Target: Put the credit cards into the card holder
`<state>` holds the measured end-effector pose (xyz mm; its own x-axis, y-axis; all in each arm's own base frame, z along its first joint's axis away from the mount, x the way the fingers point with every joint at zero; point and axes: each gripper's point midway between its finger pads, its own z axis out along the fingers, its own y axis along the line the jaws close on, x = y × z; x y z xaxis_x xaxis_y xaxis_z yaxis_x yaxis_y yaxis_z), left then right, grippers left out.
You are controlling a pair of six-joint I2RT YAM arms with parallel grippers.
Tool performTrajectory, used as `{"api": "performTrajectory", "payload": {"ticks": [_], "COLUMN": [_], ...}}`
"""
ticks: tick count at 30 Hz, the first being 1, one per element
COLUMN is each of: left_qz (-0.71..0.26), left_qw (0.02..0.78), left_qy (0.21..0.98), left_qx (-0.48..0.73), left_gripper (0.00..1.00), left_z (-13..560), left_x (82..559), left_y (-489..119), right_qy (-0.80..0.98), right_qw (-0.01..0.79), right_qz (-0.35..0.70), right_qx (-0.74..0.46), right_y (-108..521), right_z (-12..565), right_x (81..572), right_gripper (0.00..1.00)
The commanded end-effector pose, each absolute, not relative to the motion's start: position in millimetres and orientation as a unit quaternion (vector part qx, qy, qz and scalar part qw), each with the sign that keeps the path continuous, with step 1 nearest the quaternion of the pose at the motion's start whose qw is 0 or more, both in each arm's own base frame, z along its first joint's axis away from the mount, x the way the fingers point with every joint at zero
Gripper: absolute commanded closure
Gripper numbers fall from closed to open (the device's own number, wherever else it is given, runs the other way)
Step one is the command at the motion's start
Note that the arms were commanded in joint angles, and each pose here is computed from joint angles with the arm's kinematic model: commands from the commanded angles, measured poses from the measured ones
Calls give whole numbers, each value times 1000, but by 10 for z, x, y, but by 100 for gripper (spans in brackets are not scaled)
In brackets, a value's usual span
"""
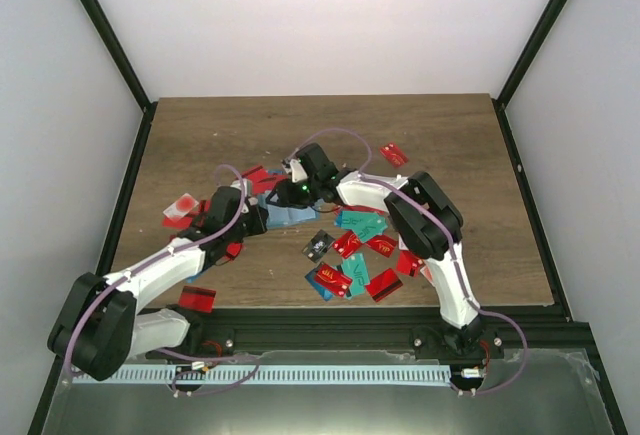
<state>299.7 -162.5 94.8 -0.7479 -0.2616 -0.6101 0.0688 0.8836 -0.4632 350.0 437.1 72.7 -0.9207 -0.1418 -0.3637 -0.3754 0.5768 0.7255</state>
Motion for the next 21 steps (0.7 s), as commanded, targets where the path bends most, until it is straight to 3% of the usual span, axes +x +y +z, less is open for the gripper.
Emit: {"api": "performTrajectory", "payload": {"ticks": [1,13,21], "left_qz": [-254,-303,-323], "left_qw": [347,350,336], "left_qy": [902,886,885], "left_qx": [-45,-14,-1], "left_gripper": [86,81,80], "left_z": [951,1170,1206], "left_x": [2958,3015,2984], "left_y": [-1648,-1861,-1969], "right_qy": [878,863,879], "right_qw": [116,171,218], "right_qz": [438,433,381], "right_qx": [-153,-196,-186], "right_y": [4480,4391,3986], "right_z": [654,1215,1449], "right_x": [3443,3407,3290], "right_gripper": [56,57,58]}}
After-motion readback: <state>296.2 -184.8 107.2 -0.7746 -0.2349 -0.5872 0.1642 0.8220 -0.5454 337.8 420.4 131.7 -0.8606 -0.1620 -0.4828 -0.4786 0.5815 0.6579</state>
